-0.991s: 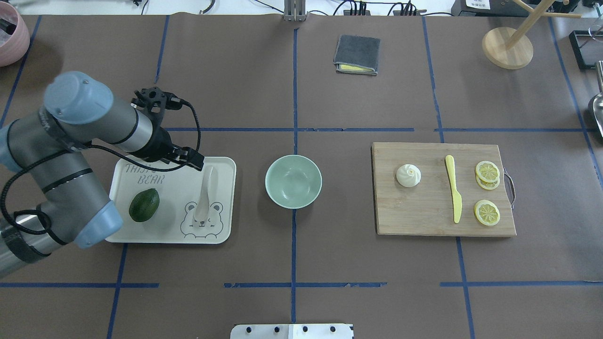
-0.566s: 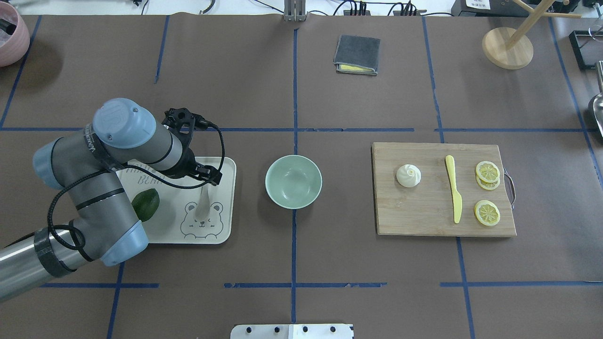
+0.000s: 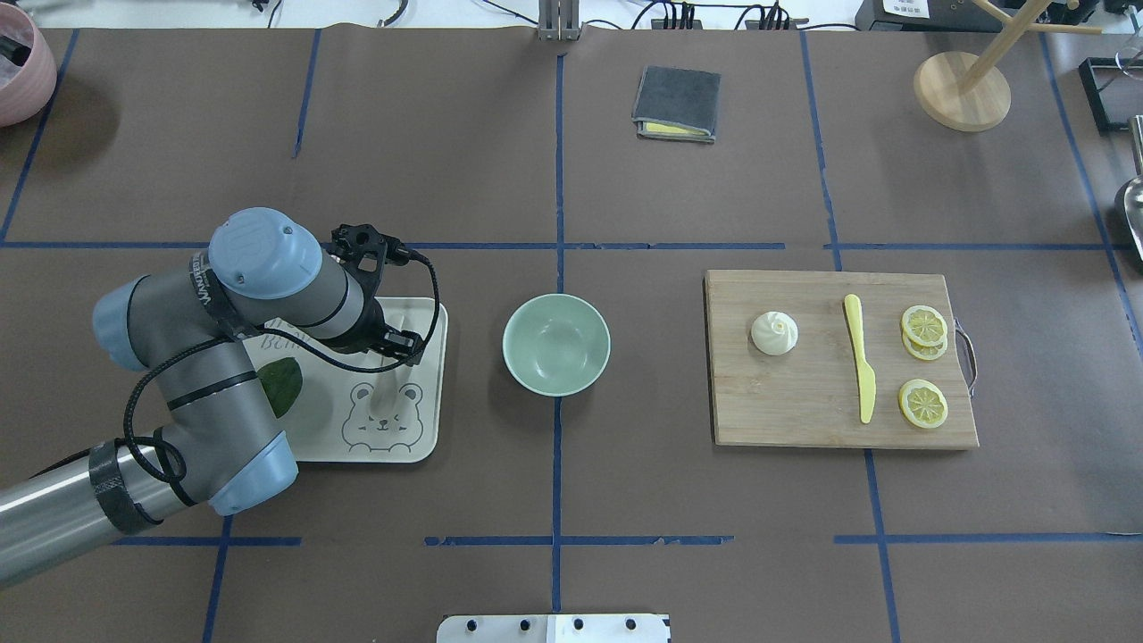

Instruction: Put spoon and bun in bowl

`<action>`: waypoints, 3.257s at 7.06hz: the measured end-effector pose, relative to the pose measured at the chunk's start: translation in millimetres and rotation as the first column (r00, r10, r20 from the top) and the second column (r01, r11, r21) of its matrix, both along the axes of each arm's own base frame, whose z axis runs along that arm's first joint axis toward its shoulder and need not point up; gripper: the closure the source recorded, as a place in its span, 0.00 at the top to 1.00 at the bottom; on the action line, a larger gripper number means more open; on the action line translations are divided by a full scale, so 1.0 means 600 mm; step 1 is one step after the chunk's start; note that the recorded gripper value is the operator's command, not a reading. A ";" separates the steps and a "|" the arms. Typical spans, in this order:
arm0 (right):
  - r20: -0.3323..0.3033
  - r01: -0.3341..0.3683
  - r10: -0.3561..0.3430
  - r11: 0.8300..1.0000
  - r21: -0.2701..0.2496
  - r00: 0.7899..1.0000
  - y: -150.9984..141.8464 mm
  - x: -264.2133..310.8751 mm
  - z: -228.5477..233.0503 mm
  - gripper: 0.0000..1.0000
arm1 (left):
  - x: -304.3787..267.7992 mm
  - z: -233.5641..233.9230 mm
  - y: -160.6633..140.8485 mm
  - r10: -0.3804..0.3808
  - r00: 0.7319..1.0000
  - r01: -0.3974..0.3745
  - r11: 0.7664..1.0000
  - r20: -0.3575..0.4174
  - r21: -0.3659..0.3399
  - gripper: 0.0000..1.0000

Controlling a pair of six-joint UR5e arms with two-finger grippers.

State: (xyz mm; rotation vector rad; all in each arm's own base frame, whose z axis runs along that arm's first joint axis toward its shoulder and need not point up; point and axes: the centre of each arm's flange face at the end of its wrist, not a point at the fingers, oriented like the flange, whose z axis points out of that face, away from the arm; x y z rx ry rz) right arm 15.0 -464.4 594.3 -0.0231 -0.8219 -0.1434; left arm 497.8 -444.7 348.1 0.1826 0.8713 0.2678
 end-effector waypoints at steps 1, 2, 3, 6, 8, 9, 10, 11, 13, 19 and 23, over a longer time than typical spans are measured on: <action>0.000 0.000 0.000 1.000 0.000 1.000 0.000 0.000 0.000 1.00 | 0.001 -0.001 0.000 0.000 1.000 0.000 1.000 -0.001 0.000 0.00; 0.000 0.000 0.000 1.000 -0.001 1.000 0.000 0.000 0.001 1.00 | 0.001 -0.003 0.000 0.001 1.000 -0.001 1.000 -0.002 0.001 0.00; 0.000 -0.001 0.001 1.000 -0.002 1.000 0.000 0.000 0.001 1.00 | 0.002 -0.009 0.000 0.000 1.000 0.000 1.000 -0.006 0.002 0.00; 0.002 -0.001 0.001 1.000 -0.002 1.000 0.000 -0.001 0.001 1.00 | -0.005 -0.051 0.005 -0.025 0.999 0.024 1.000 -0.045 -0.010 0.00; 0.002 0.000 0.000 1.000 0.003 1.000 0.000 -0.001 -0.003 1.00 | 0.002 -0.154 0.005 -0.077 0.988 0.073 0.997 -0.136 -0.036 0.00; 0.003 0.005 -0.006 1.000 0.010 1.000 -0.001 -0.006 -0.009 1.00 | 0.028 -0.224 -0.004 -0.103 0.977 0.093 0.994 -0.185 -0.059 0.00; 0.004 0.018 -0.018 1.000 0.021 1.000 -0.003 -0.016 -0.018 1.00 | 0.064 -0.281 -0.015 -0.123 0.970 0.109 0.991 -0.210 -0.075 0.00; 0.005 0.031 -0.031 0.999 0.034 1.000 -0.005 -0.028 -0.025 1.00 | 0.101 -0.316 -0.021 -0.156 0.965 0.141 0.986 -0.211 -0.087 0.00; 0.006 0.041 -0.041 0.998 0.040 0.999 -0.006 -0.037 -0.026 1.00 | 0.133 -0.317 -0.022 -0.206 0.959 0.189 0.977 -0.195 -0.103 0.54; 0.129 0.072 -0.074 0.997 0.019 0.989 -0.024 -0.136 -0.077 1.00 | 0.069 -0.232 -0.050 -0.252 0.947 0.247 0.968 -0.198 -0.050 0.99; 0.126 -0.194 0.201 0.979 -0.065 0.971 -0.014 -0.515 -0.289 1.00 | -0.066 -0.135 -0.059 -0.143 0.975 0.154 0.987 -0.169 0.049 0.99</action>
